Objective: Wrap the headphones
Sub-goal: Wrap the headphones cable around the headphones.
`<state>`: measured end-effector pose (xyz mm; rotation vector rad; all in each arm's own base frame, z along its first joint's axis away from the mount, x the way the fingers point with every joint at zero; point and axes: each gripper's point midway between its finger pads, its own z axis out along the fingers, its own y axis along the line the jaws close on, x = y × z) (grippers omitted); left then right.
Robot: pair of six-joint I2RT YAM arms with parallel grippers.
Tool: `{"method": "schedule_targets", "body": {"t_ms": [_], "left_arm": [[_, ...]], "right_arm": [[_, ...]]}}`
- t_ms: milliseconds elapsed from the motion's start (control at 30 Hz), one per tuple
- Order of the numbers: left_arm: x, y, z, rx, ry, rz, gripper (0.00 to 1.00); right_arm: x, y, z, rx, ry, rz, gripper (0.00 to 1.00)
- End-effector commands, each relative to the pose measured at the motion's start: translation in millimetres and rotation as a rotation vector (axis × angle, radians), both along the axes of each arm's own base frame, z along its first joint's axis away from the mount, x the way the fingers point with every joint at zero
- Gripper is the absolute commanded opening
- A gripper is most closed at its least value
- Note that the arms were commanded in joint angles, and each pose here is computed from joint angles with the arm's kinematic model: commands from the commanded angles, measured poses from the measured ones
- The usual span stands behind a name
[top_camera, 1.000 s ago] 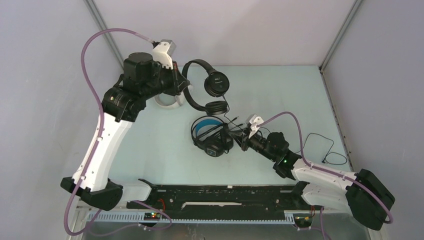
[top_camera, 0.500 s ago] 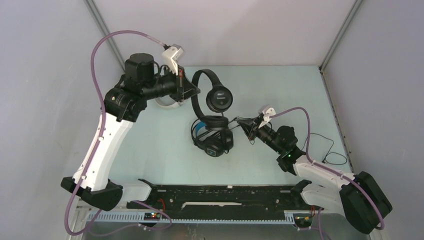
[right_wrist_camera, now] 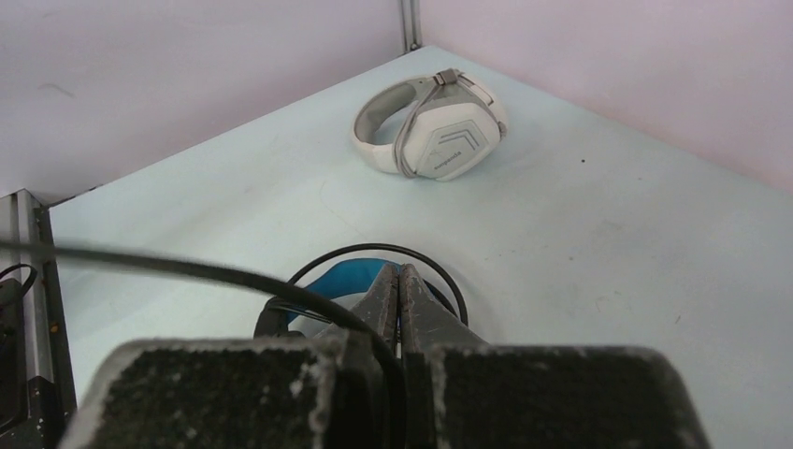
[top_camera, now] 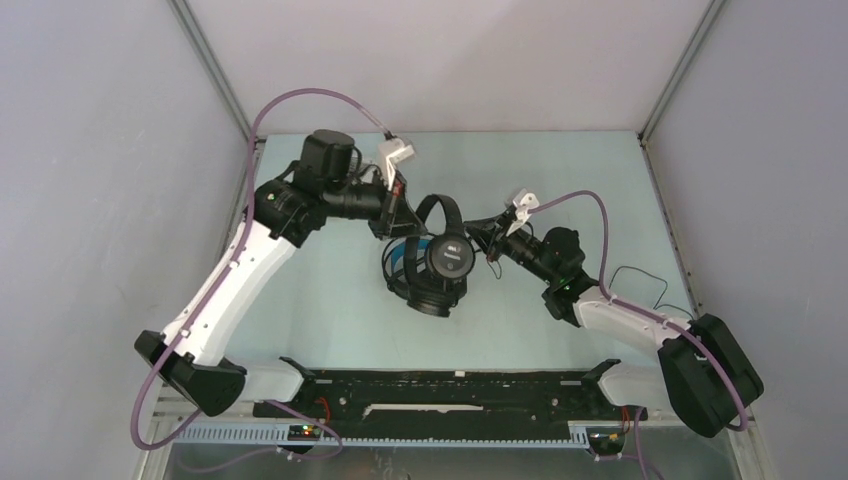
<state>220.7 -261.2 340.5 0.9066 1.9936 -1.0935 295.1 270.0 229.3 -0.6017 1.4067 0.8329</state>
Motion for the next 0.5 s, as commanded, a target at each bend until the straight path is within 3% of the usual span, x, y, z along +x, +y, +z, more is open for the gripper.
{"method": "schedule_targets", "body": {"t_ms": [0, 467], "left_arm": [[-31.0, -10.7, -2.9, 0.039, -0.061, -0.167, 0.0], [30.5, 14.9, -63.4, 0.549, -0.2, 0.121, 0.0]], "right_arm": [[7.5, 4.8, 40.4, 0.052, -0.102, 0.017, 0.0], [28.1, -13.6, 56.5, -0.144, -0.027, -0.006, 0.0]]}}
